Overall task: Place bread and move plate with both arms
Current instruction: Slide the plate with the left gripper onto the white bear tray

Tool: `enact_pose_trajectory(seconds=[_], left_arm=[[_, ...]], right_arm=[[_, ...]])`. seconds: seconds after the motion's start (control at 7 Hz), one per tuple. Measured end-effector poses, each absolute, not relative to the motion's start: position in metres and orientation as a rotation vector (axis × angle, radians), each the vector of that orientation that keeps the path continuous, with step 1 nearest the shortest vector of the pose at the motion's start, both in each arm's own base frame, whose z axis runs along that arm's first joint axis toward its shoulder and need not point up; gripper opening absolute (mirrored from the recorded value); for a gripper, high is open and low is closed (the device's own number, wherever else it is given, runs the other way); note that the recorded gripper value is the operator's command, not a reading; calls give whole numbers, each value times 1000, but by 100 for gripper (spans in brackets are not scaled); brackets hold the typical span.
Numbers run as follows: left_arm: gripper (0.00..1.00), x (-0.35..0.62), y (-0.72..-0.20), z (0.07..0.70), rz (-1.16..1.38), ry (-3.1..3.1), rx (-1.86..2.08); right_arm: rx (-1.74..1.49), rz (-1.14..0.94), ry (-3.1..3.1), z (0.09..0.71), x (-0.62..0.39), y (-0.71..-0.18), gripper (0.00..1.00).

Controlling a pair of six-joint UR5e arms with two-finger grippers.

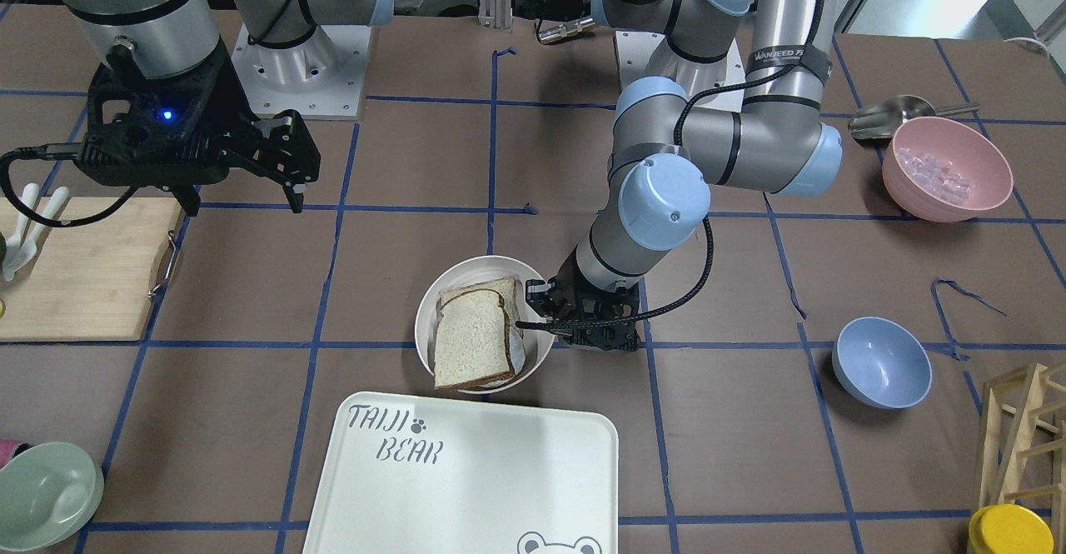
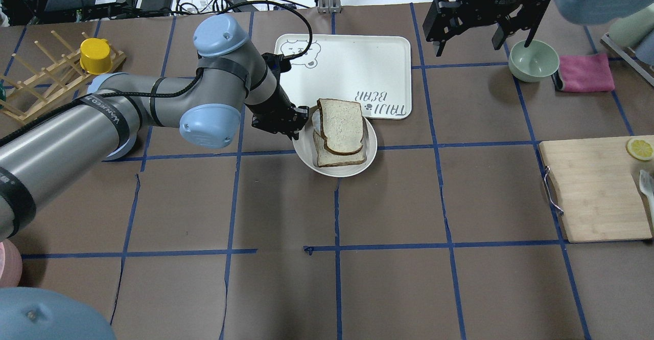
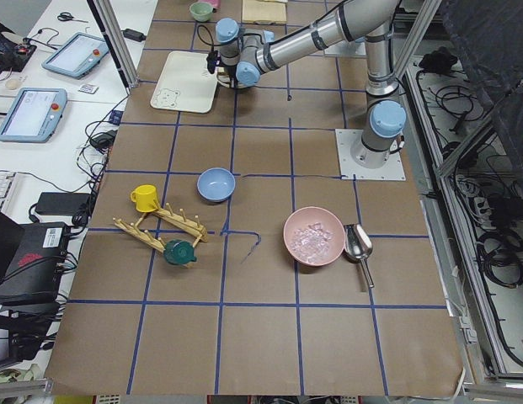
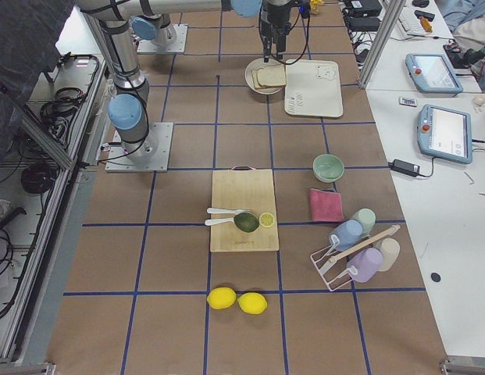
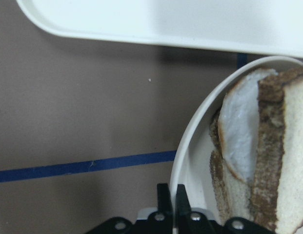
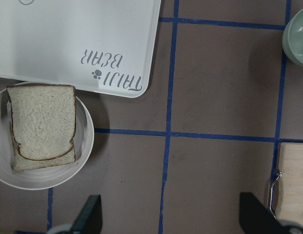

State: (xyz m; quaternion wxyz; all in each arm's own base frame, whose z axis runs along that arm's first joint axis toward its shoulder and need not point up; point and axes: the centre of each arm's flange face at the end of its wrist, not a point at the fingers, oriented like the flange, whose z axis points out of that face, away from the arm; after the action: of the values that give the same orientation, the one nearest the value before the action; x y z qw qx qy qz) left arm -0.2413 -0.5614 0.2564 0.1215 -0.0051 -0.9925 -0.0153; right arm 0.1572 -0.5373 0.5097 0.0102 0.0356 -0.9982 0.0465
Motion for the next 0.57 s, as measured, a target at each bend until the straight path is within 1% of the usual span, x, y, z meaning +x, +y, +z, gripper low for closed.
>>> enact_pose_trajectory(seconds=[0.29,0.57], left_arm=[[0,-231,-575,280,-34,-2866,5],[0,-227,-616,287,25,-2814,-38]], right_arm=[[112,145,-3116,510,157,-537,100],[112,145,-3116,510,157,-537,100]])
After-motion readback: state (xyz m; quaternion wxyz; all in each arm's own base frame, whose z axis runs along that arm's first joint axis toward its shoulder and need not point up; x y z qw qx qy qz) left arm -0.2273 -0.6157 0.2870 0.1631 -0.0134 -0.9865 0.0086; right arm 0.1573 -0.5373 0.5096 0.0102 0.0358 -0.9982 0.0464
